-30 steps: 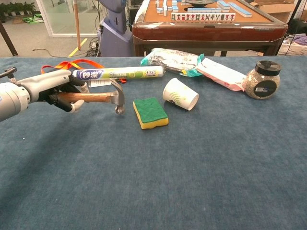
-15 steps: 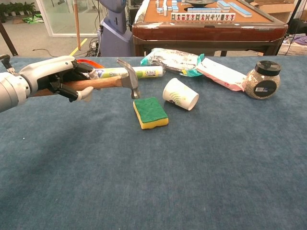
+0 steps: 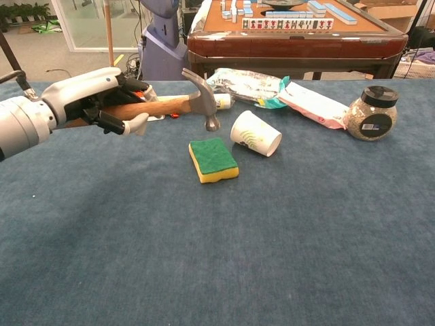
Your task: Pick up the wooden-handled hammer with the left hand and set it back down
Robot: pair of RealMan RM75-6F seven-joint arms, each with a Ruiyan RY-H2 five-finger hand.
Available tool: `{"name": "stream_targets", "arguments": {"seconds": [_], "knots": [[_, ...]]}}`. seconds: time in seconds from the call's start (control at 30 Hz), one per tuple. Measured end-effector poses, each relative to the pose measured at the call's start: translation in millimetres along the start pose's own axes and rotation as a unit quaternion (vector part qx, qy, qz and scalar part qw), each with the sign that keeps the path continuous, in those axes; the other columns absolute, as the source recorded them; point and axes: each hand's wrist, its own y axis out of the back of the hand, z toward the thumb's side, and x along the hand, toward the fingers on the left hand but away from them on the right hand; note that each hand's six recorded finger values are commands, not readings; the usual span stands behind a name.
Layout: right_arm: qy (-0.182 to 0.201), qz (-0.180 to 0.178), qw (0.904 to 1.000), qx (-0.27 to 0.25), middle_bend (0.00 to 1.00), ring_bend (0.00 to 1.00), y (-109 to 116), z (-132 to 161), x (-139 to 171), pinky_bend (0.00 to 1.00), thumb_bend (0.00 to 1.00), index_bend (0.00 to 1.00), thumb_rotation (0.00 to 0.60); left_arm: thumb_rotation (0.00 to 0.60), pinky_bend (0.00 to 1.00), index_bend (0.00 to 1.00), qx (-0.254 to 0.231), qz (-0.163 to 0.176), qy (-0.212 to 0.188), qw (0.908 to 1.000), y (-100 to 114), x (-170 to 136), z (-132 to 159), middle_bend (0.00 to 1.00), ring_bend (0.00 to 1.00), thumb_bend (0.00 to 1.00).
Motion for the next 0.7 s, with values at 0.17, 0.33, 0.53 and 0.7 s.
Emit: {"name": "stream_targets", "arguments": {"seconds": [0.17,0.33,0.53,0.7], "knots": [[0.0,-0.001,1.0,0.0,0.52,0.47,0,0,0,0.42,0.26,0.49,0.6,0.6,0.77,0.75,0.02,0.002,-0.01,0.9997,-5,7,2,0.82,0.68,0.69],[0.0,0.001,1.0,0.0,0.52,0.47,0,0,0,0.42,0.26,0.49,0.6,0.6,0.78,0.75,0.049,0.004,-0.015,0.9987,-10,16,1,0.82,0.69,0.69],[-0.001,0.0,1.0,-0.001,0.52,0.47,0,-1,0,0.42,0.26,0.49,0.6,0.6,0.78,0.75,0.105,-0.003,-0.013,0.9944,-21,26,-7,0.82,0.69,0.69],[-0.002,0.001,1.0,-0.001,0.52,0.47,0,-1,-1,0.42,0.26,0.49,0.6,0.6,0.78,0.75,0.129,-0.014,-0.011,0.9915,-33,31,-10,0.82,0.69,0.69]]}}
